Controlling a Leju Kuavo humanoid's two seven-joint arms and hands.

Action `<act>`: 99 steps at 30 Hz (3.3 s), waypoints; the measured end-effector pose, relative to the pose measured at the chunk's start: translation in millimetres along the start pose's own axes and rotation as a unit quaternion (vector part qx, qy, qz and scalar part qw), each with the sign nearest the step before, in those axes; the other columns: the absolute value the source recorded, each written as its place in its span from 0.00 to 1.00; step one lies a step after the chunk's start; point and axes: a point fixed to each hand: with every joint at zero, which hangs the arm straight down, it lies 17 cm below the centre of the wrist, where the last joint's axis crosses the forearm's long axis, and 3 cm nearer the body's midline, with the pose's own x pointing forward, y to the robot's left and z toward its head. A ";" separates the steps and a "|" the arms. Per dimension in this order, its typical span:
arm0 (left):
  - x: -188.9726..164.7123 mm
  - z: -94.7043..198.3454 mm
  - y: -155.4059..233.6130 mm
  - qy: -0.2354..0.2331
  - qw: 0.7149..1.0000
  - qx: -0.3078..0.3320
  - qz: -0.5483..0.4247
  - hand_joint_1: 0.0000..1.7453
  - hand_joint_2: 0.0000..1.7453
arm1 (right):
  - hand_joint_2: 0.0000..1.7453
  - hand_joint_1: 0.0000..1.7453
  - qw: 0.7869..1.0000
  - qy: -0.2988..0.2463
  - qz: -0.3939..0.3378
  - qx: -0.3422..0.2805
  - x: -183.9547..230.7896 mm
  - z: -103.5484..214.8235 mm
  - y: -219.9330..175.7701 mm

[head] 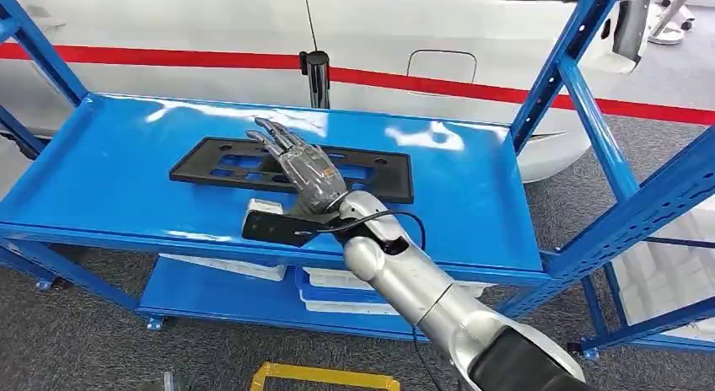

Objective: Take the parts from the cabinet and place them on the table.

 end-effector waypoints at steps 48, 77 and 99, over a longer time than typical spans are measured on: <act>-5.2 1.7 -1.8 0.014 1.000 -0.014 0.006 0.00 0.00 | 1.00 0.00 0.959 0.150 0.237 0.025 -104.3 17.8 15.8; -5.7 3.2 -2.8 0.011 1.000 -0.019 0.006 0.00 0.00 | 1.00 0.59 0.928 0.243 0.283 0.023 -170.5 51.4 -8.4; -5.4 4.1 -8.5 0.006 1.000 -0.026 -0.011 0.00 0.00 | 1.00 1.00 0.924 0.241 0.296 0.022 -177.2 77.2 -3.9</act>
